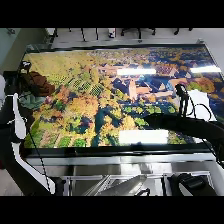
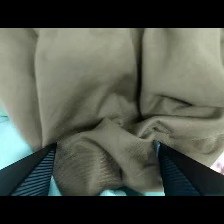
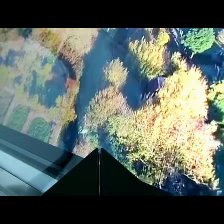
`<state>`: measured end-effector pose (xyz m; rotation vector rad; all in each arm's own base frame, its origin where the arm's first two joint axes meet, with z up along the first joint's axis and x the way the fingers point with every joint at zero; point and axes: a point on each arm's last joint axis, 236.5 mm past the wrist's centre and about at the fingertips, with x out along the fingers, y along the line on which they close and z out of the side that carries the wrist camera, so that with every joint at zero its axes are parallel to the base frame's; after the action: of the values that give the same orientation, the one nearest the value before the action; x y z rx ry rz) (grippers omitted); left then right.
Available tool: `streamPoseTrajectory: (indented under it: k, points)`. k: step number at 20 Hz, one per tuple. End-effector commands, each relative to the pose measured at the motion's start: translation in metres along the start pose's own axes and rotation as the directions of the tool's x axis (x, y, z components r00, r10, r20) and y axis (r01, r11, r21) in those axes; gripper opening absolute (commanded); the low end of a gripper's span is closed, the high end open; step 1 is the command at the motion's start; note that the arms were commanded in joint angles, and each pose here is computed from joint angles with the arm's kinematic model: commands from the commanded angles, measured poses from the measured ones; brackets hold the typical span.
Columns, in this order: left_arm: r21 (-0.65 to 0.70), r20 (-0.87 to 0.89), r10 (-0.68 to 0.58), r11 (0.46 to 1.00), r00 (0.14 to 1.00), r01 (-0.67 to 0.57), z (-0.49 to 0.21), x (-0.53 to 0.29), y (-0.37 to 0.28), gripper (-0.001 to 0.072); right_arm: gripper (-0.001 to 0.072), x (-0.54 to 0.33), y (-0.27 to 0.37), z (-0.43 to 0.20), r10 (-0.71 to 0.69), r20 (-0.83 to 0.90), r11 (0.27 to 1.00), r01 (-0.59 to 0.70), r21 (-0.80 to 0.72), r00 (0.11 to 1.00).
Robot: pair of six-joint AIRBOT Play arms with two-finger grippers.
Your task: Fold the shirts.
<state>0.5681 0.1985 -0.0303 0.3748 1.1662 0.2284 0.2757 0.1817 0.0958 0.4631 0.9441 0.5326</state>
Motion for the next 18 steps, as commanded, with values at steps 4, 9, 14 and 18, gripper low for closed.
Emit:
streamPoseTrajectory:
  k: [4, 9, 14, 18]
  points:
    - [0.039, 0.306, 0.009, 0.999, 0.952, -0.022, 0.092, -0.034, -0.031, 0.0702, 0.0018, 0.000, 0.000, 0.000, 0.000, -0.001, 1.000, 0.000, 0.000, 1.000]
    - [0.101, 0.361, -0.010, 0.994, 0.933, -0.029, 0.106, -0.034, -0.054, 0.0702, 0.0018, 0.000, 0.000, 0.000, 0.000, -0.001, 1.000, 0.000, 0.001, 1.000]
    - [0.146, 0.327, -0.044, 0.989, 0.944, -0.004, 0.081, 0.008, -0.079, 0.0700, 0.0018, 0.000, 0.000, 0.000, 0.000, -0.001, 1.000, 0.000, 0.000, 1.000]
    - [0.197, 0.191, -0.048, 0.980, 0.980, 0.010, 0.044, 0.044, -0.090, 0.0022, 0.0018, 0.000, 0.000, 0.000, 0.000, -0.001, 1.000, 0.000, 0.000, 1.000]
